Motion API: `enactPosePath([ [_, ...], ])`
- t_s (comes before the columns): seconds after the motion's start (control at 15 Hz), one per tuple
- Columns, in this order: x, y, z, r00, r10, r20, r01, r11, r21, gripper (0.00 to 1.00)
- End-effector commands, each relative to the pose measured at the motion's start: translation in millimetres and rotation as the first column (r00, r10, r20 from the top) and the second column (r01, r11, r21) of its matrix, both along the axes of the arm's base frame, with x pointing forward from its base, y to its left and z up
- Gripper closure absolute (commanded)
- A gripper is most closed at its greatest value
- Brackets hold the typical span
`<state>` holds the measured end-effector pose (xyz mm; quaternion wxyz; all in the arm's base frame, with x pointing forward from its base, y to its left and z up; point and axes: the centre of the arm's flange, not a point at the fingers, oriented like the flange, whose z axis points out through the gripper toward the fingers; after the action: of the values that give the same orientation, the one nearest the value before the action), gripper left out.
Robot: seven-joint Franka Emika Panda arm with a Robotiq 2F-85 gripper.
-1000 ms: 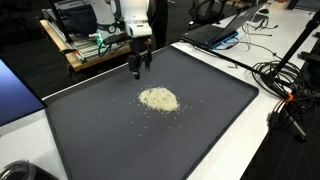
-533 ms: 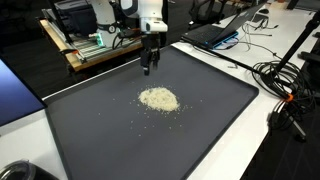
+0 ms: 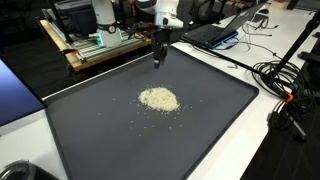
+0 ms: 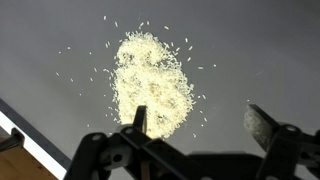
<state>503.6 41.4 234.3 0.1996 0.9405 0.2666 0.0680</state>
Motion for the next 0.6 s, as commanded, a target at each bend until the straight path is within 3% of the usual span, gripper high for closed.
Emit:
enactPosePath([
  [0.0,1.8,18.3,19.7,0.999,0.012,-0.031,-0.013,0.998,-0.054,0.0],
  [0.27,18.3,35.5,35.4,0.994,0.047,-0.094,-0.055,0.995,-0.086,0.0],
  [0.53,46.3,41.5,60.1,0.99,0.026,-0.137,-0.035,0.998,-0.058,0.0],
])
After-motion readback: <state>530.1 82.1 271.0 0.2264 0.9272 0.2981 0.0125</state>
